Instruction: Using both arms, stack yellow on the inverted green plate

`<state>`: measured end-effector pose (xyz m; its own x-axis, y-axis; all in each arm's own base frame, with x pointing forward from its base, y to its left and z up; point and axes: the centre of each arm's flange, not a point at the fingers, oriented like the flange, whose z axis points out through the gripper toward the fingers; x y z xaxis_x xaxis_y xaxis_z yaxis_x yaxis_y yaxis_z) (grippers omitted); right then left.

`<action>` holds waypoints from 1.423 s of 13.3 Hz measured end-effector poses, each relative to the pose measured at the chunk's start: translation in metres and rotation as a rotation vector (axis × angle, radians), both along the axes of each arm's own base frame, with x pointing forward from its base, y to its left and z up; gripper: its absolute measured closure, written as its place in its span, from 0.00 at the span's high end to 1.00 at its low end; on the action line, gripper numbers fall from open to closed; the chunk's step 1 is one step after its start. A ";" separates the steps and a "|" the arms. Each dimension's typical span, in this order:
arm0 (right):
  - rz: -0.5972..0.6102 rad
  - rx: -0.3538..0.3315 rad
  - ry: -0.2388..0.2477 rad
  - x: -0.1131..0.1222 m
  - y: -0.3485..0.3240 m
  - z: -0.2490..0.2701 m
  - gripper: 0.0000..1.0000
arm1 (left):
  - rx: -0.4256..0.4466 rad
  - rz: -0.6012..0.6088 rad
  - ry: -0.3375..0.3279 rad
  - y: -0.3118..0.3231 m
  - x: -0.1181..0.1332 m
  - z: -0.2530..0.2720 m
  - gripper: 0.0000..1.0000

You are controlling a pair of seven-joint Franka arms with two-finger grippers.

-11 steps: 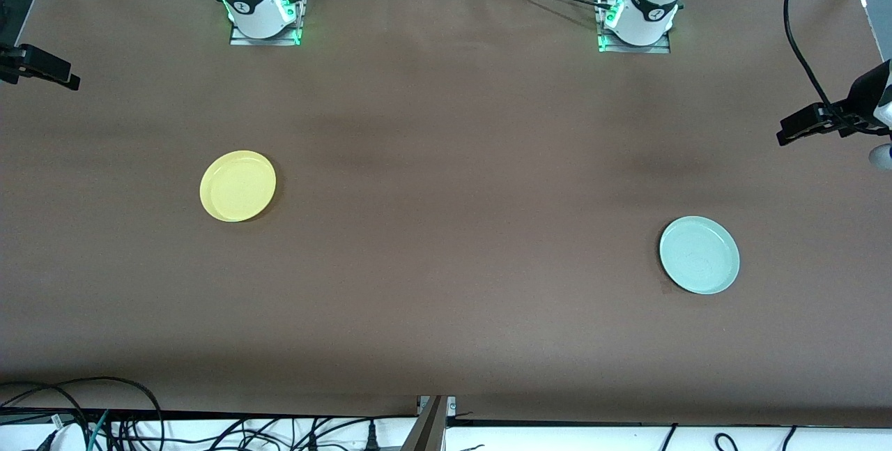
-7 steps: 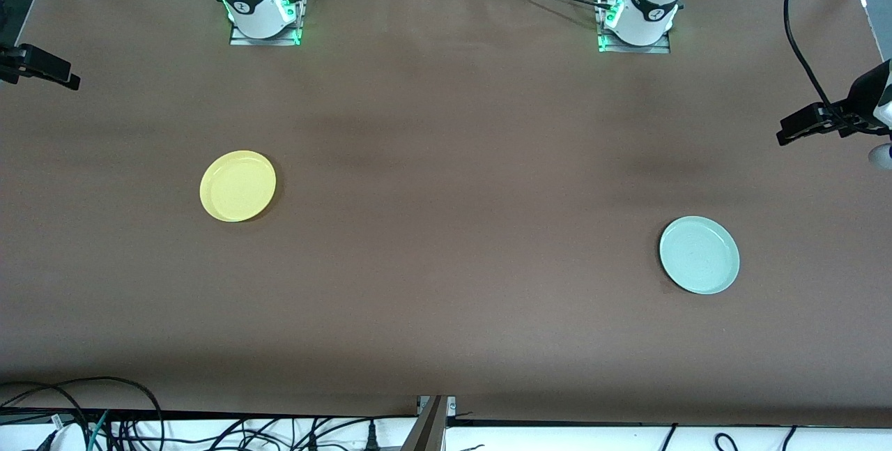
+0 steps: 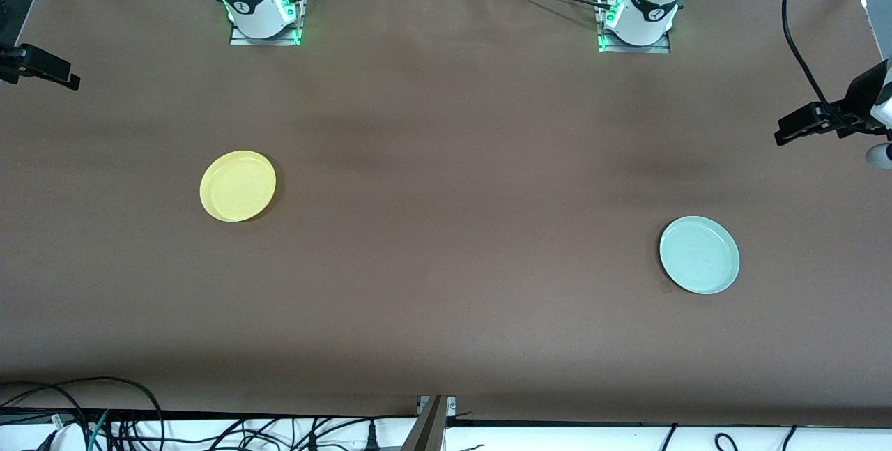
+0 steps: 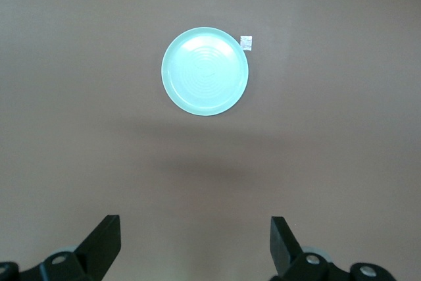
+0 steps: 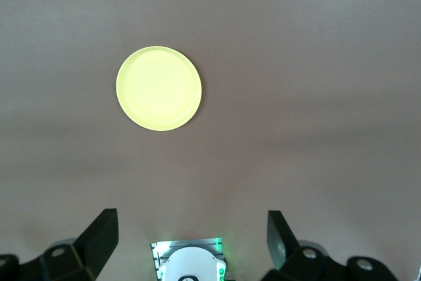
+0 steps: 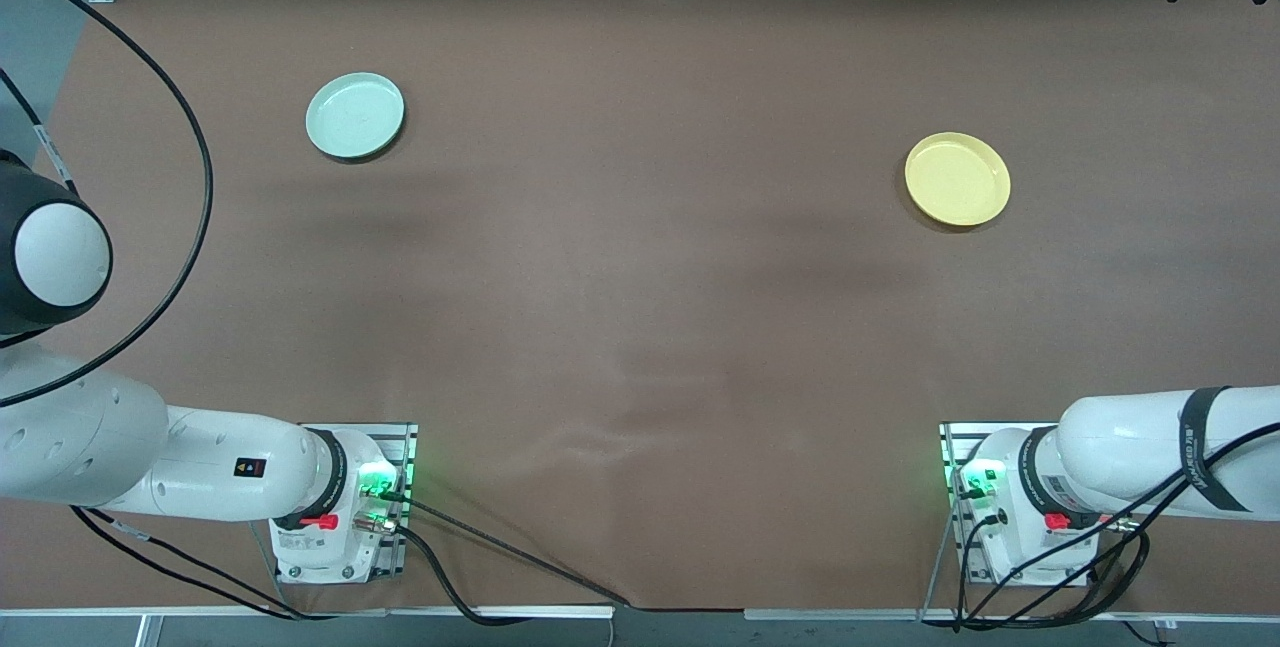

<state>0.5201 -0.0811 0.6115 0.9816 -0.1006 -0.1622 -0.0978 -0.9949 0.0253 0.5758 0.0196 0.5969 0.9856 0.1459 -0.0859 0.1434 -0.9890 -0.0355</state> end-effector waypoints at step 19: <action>-0.008 0.017 0.004 -0.001 -0.002 0.000 1.00 | 0.003 -0.057 -0.038 -0.033 0.019 0.010 1.00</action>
